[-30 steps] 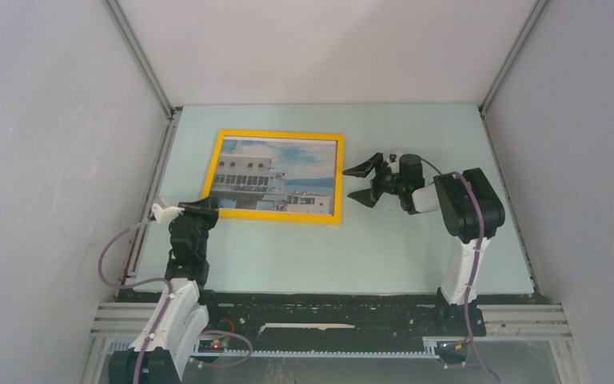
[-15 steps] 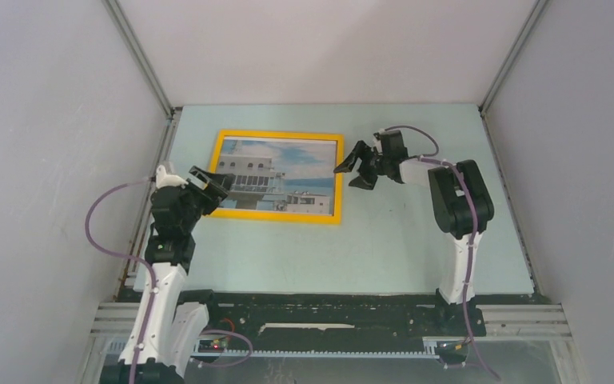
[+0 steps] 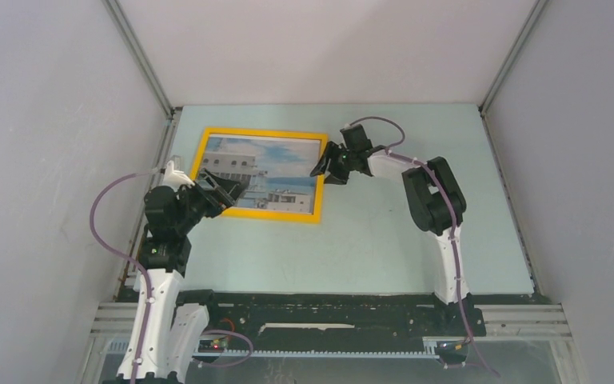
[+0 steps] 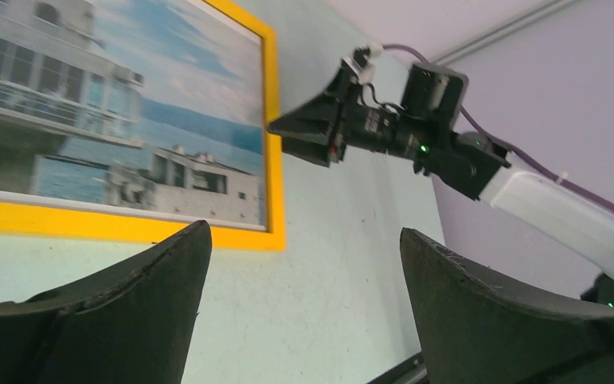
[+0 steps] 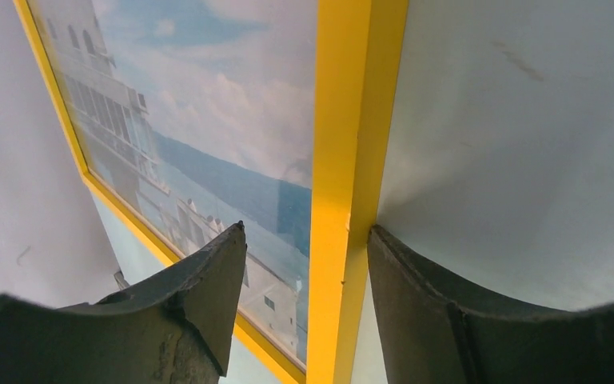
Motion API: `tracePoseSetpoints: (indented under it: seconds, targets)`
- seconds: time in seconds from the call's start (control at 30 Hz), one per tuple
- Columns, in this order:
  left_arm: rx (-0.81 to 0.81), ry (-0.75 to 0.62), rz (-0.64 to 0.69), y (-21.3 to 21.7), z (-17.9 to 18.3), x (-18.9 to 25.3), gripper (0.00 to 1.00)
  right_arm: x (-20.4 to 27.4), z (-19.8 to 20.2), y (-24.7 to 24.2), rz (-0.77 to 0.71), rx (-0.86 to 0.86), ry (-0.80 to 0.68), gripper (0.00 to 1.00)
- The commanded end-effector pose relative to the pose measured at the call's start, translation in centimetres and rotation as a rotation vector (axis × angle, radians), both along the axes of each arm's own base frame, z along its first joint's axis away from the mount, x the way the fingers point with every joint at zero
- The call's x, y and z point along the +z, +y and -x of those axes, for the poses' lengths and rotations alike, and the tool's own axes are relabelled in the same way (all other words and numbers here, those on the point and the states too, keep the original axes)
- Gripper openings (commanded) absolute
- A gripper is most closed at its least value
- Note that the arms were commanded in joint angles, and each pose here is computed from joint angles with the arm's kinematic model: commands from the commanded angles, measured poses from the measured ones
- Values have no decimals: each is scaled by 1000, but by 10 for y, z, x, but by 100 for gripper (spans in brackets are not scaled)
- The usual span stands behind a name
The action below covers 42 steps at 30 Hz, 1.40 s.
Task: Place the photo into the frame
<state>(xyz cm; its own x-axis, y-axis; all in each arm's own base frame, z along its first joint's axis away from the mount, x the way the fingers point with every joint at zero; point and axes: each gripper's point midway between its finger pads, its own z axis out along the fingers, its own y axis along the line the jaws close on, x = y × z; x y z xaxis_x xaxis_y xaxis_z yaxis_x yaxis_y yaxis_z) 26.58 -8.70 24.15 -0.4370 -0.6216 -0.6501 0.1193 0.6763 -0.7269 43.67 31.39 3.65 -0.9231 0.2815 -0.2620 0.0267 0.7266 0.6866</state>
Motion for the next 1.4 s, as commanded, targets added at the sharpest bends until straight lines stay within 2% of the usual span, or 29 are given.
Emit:
tracePoseSetpoints:
  seconds: [0.0, 0.13, 0.2, 0.23, 0.33, 0.4, 0.53, 0.63, 0.8, 1.03, 1.17, 1.37]
  targets:
    - [-108, -87, -22, -15, 10, 29, 93, -16, 14, 43, 12, 17, 51, 66]
    - [-123, -96, -27, -17, 12, 29, 94, 6, 9, 72, -74, 18, 14, 68]
    - [-129, -102, -27, -19, 11, 31, 95, 16, 9, 74, -66, 34, 1, 70]
    - [-131, -102, -25, -19, 11, 32, 95, 25, 8, 71, -56, 45, -20, 73]
    - [-143, -122, -26, -22, 12, 40, 97, 68, 14, 63, -34, 101, -123, 90]
    - [-151, -149, -22, -25, 15, 49, 99, 96, 29, 54, -10, 157, -153, 94]
    - [-169, -223, -35, -42, 23, 70, 100, 150, 79, 2, 109, 170, -257, 99]
    - [-180, -271, -54, -58, 28, 86, 100, 194, 128, -51, 181, 129, -363, 100]
    - [-218, -385, -41, -79, 44, 142, 100, 267, 208, -135, 249, 54, -570, 100]
    - [-144, -575, 19, -57, 78, 225, 100, 364, 308, -227, 171, -108, -907, 100]
    - [-63, -676, 27, -31, 100, 257, 100, 398, 340, -259, 140, -196, -1009, 100]
    - [93, -737, 35, 10, 120, 277, 100, 413, 355, -277, 126, -250, -1049, 100]
